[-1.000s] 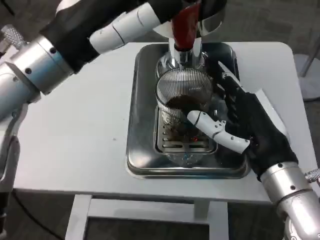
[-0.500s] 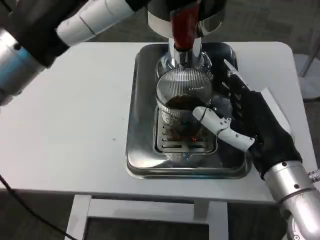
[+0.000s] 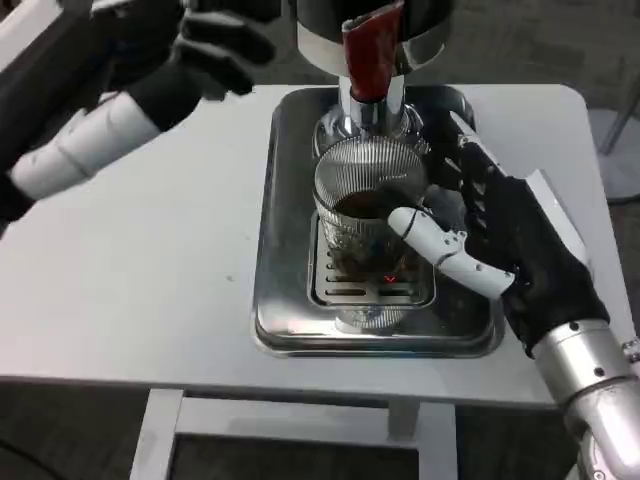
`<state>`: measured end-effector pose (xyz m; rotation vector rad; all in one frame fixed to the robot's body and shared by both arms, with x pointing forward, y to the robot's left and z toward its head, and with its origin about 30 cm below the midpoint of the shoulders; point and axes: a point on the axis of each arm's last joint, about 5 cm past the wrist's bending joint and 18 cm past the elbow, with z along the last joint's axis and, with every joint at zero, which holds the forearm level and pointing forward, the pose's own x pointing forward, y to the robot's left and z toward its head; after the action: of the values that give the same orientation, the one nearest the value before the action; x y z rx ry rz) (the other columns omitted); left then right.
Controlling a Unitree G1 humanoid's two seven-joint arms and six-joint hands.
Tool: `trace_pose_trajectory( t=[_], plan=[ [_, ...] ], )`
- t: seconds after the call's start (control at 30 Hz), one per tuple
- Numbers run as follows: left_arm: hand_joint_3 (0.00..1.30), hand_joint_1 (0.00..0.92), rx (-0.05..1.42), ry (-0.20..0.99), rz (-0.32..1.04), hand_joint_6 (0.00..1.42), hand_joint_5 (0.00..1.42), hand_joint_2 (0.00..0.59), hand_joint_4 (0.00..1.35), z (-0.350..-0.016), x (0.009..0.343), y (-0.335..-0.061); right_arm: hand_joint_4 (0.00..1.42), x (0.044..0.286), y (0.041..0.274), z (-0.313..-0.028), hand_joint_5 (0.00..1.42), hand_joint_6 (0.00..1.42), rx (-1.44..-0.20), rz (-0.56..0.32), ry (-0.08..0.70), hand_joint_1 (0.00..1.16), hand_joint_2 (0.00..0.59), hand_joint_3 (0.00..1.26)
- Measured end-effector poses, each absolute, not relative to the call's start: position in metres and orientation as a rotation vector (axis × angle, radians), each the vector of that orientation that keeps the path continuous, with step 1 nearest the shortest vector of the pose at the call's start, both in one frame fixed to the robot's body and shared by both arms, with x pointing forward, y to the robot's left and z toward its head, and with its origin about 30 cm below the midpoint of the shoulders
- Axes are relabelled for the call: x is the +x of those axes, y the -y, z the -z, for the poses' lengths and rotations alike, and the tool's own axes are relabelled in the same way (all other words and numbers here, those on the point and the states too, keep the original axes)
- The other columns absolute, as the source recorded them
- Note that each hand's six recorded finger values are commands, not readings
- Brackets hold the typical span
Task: Grasp the cup under the faucet to collect the drink, then remove the cup.
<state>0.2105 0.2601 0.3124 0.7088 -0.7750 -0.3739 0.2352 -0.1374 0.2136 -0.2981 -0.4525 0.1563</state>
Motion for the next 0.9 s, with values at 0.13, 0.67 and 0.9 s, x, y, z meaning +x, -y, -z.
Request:
trace_pose_trajectory(
  t=[0.13, 0.67, 0.9],
  plan=[
    [0.32, 0.000, 0.704, 0.701, 0.339, 0.47, 0.44, 0.067, 0.36, -0.297, 0.203, -0.270, 0.06, 0.234, 0.139, -0.213, 0.13, 0.26, -0.300, -0.155, 0.451, 0.57, 0.250, 0.05],
    [0.31, 0.004, 0.712, 0.534, 0.260, 0.45, 0.43, 0.079, 0.36, -0.258, 0.192, -0.287, 0.03, 0.233, 0.134, -0.211, 0.11, 0.27, -0.319, -0.175, 0.442, 0.62, 0.224, 0.00],
    [0.31, 0.015, 0.702, 0.482, 0.250, 0.43, 0.43, 0.083, 0.36, -0.246, 0.189, -0.291, 0.00, 0.235, 0.133, -0.208, 0.07, 0.22, -0.333, -0.181, 0.426, 0.63, 0.221, 0.00]
  ],
)
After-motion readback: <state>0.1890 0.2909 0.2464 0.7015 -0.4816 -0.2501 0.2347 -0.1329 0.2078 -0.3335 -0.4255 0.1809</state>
